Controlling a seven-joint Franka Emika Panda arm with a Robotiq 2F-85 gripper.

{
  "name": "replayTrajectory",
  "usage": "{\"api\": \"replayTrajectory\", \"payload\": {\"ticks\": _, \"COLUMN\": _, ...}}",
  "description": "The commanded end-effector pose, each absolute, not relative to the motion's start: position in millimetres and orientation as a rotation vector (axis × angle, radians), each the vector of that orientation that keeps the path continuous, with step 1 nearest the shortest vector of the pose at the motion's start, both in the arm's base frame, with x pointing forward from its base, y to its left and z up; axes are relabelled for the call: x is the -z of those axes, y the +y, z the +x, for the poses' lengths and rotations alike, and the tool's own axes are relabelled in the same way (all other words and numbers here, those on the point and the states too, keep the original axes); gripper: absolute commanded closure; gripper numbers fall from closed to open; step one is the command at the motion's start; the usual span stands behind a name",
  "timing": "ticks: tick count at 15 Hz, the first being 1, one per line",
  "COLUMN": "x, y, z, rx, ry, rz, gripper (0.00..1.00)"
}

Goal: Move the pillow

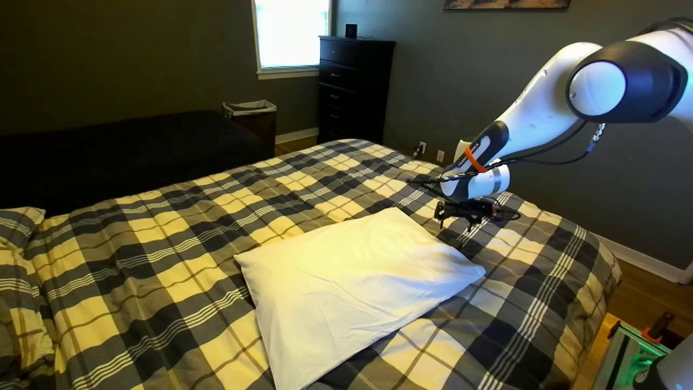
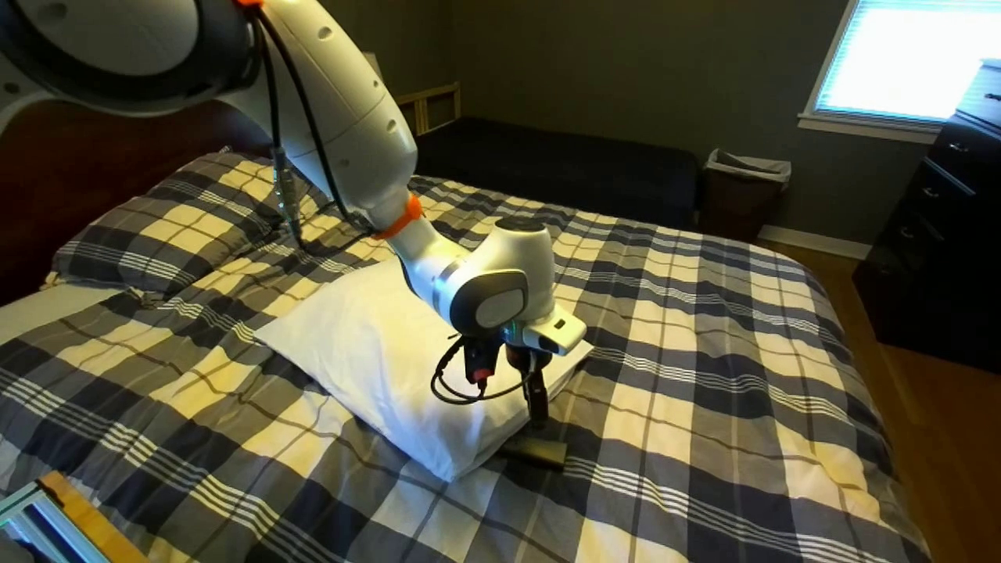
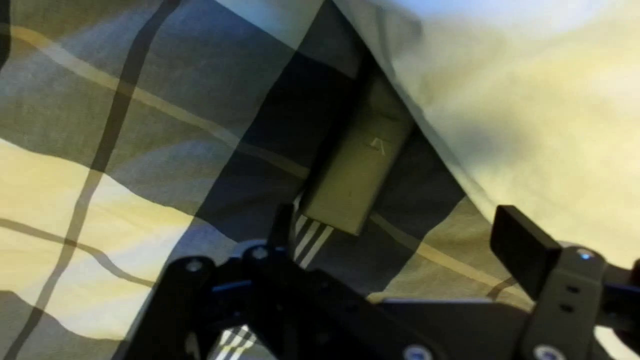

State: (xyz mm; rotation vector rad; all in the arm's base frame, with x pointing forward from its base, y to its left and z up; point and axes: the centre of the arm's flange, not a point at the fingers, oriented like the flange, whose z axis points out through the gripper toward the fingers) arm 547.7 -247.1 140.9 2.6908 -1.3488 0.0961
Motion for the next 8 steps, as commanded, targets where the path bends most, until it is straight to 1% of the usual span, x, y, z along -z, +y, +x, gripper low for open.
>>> {"api": "replayTrajectory", "payload": {"ticks": 1, "x": -114, "y": -275, "z": 558, "rx": -0.054, "ry": -1.61, "rz": 2.571, "gripper": 0.0}}
{"api": "replayTrajectory", "payload": {"ticks": 8, "x": -74, "y": -285, "z": 571, "rx": -0.021, "ry": -1.786, "rz": 2.48, "gripper": 0.0}}
